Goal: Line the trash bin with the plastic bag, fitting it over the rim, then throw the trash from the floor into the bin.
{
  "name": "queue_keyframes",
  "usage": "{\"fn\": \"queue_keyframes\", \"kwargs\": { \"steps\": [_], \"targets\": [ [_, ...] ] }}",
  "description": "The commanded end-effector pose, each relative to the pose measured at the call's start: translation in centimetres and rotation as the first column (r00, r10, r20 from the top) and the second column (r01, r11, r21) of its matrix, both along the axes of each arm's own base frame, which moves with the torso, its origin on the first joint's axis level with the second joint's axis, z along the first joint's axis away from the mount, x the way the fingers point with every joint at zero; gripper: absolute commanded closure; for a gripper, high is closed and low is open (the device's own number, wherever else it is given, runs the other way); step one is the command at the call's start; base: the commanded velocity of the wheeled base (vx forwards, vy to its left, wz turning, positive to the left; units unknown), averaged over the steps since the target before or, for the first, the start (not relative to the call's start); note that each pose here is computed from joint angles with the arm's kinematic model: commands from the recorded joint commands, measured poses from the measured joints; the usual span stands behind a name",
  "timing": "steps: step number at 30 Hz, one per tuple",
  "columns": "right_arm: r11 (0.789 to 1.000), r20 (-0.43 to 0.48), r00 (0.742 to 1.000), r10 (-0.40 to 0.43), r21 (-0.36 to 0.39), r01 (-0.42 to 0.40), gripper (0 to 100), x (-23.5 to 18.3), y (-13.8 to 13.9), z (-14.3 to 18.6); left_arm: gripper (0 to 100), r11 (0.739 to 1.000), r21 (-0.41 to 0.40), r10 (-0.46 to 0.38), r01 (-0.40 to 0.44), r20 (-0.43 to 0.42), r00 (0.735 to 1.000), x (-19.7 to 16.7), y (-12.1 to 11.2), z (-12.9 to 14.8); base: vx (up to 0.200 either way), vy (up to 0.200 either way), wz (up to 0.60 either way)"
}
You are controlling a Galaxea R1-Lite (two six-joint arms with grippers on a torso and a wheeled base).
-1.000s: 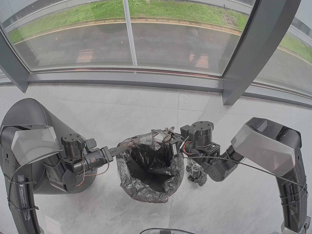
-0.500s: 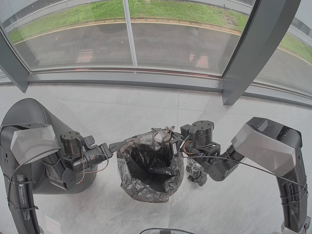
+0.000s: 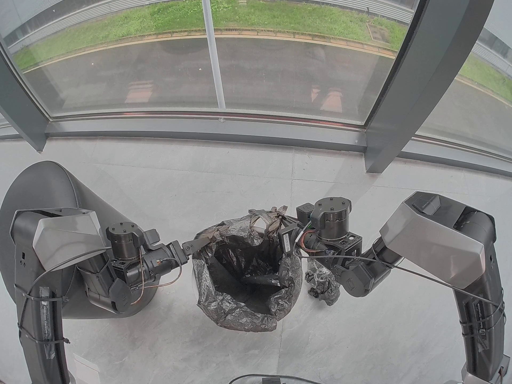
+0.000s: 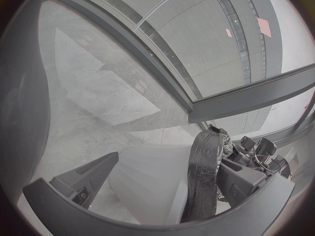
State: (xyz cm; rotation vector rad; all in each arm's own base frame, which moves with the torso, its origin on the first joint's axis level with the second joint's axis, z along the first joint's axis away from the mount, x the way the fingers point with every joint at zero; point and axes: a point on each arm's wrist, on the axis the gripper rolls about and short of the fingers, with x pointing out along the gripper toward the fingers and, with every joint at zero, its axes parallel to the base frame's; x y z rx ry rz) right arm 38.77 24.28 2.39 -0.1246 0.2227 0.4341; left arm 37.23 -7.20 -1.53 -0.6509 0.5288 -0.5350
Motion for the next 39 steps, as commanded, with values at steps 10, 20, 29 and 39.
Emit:
{"fn": "queue_keyframes", "kwargs": {
  "steps": [10,20,29,39],
  "targets": [
    [1.0,-0.001,1.0,-0.005,0.0,0.005,100,0.1,-0.2,-0.1,0,1.0,-0.007,0.025,-0.025,-0.026,0.999,0.2,0.7,-1.0,0.0,0.0,0.0],
    [1.0,-0.002,1.0,-0.007,0.002,0.007,100,0.1,-0.3,-0.1,0,0.999,-0.025,0.026,-0.026,0.002,1.0,-0.6,0.6,1.0,0.0,0.0,0.0],
    [1.0,0.0,1.0,-0.007,0.002,0.007,100,0.2,-0.2,-0.1,0,0.999,-0.042,0.028,-0.027,0.011,1.0,-0.6,0.5,1.8,0.0,0.0,0.0],
    [1.0,0.001,1.0,-0.006,0.003,0.006,100,0.1,-0.2,-0.1,0,0.996,-0.028,0.087,-0.087,-0.001,0.996,0.2,1.4,0.8,0.0,0.0,0.0]
  ]
}}
